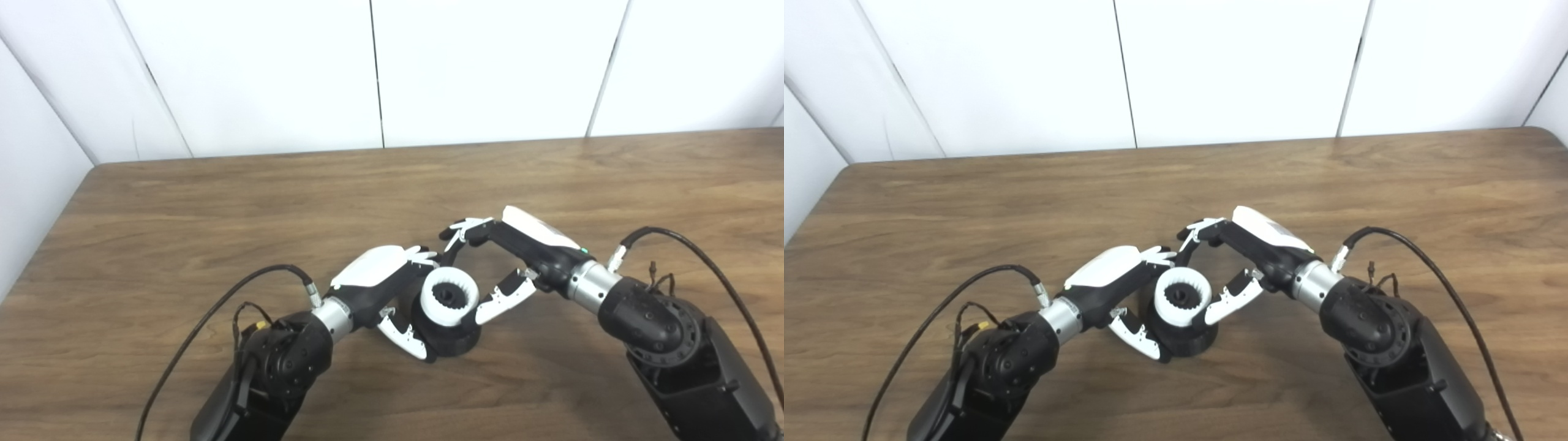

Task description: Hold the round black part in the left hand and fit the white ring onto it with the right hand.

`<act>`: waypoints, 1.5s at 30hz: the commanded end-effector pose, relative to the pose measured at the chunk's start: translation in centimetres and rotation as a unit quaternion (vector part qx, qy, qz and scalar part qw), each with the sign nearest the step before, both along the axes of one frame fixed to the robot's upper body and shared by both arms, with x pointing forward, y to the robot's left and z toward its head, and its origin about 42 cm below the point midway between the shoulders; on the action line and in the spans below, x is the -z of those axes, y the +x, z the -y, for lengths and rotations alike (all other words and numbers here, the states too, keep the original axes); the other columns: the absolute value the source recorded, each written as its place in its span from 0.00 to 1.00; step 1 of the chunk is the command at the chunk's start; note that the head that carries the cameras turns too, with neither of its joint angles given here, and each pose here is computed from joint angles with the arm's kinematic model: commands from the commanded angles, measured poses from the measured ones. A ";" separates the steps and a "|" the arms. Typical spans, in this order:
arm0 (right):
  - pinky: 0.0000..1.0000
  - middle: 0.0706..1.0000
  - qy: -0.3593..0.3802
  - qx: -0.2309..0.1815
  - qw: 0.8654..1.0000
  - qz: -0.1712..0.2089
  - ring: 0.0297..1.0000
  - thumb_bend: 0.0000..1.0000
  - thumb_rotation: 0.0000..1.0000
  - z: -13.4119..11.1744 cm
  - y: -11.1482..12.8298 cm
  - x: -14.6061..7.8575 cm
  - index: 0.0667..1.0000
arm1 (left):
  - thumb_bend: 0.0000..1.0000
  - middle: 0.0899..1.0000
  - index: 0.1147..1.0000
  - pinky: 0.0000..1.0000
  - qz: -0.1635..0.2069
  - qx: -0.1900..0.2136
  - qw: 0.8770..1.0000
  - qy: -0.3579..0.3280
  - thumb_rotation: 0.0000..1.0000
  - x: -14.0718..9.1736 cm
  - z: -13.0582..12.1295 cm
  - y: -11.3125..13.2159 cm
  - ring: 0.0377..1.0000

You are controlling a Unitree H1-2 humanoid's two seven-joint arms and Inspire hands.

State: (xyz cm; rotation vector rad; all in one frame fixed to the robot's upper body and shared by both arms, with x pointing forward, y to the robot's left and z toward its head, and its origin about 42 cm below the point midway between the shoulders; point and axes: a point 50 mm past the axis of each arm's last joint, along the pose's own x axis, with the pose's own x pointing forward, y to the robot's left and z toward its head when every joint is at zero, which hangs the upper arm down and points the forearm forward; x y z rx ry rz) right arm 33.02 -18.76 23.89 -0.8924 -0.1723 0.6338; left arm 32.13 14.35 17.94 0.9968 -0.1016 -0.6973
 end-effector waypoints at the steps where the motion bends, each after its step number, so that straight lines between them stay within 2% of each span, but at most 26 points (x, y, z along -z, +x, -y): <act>1: 0.82 0.83 0.000 -0.012 0.999 0.038 0.92 0.52 0.15 -0.1 0.3 -1.7 0.45 | 0.90 0.93 0.68 0.88 0.011 -0.003 1.000 0.007 0.15 -0.7 -0.3 0.5 0.99; 21: 0.80 0.83 -0.041 -0.023 0.998 0.039 0.92 0.52 0.16 -0.3 0.3 -0.6 0.46 | 0.90 0.93 0.68 0.86 0.010 -0.004 1.000 0.006 0.15 -0.8 -0.1 0.5 0.99; 22: 0.80 0.83 -0.041 -0.023 0.998 0.035 0.92 0.60 0.19 -0.2 0.4 -0.5 0.49 | 0.91 0.93 0.68 0.86 0.010 -0.004 1.000 0.004 0.15 -0.8 -0.1 0.5 0.99; 23: 0.80 0.84 -0.040 -0.024 0.998 0.032 0.92 0.75 0.26 -0.2 0.4 -0.5 0.55 | 0.91 0.93 0.69 0.86 0.010 -0.004 1.000 0.003 0.14 -0.8 -0.1 0.4 0.99; 24: 0.80 0.84 -0.040 -0.024 0.998 0.029 0.92 0.83 0.30 -0.1 0.4 -0.4 0.58 | 0.91 0.93 0.69 0.86 0.010 -0.005 1.000 0.003 0.13 -0.7 -0.1 0.4 0.99; 26: 0.81 0.84 -0.040 -0.023 0.999 0.025 0.92 0.91 0.34 -0.1 0.4 -0.4 0.62 | 0.92 0.93 0.69 0.86 0.009 -0.006 1.000 0.003 0.14 -0.7 -0.1 0.5 0.99; 30: 0.81 0.85 -0.039 -0.020 0.999 0.018 0.92 0.96 0.36 0.2 0.4 -0.3 0.65 | 0.95 0.93 0.71 0.85 0.009 -0.007 1.000 0.008 0.14 -0.8 -0.1 0.4 0.99; 38: 0.82 0.87 -0.028 -0.015 0.999 0.005 0.93 0.98 0.35 0.6 0.4 0.3 0.66 | 0.96 0.94 0.76 0.85 0.005 -0.005 1.000 0.013 0.16 -0.8 -0.3 0.4 1.00; 45: 0.83 0.90 -0.022 -0.007 1.000 0.003 0.95 1.00 0.38 1.0 0.4 0.3 0.72 | 1.00 0.95 0.81 0.86 0.003 -0.002 1.000 0.024 0.22 -0.9 -0.6 0.4 1.00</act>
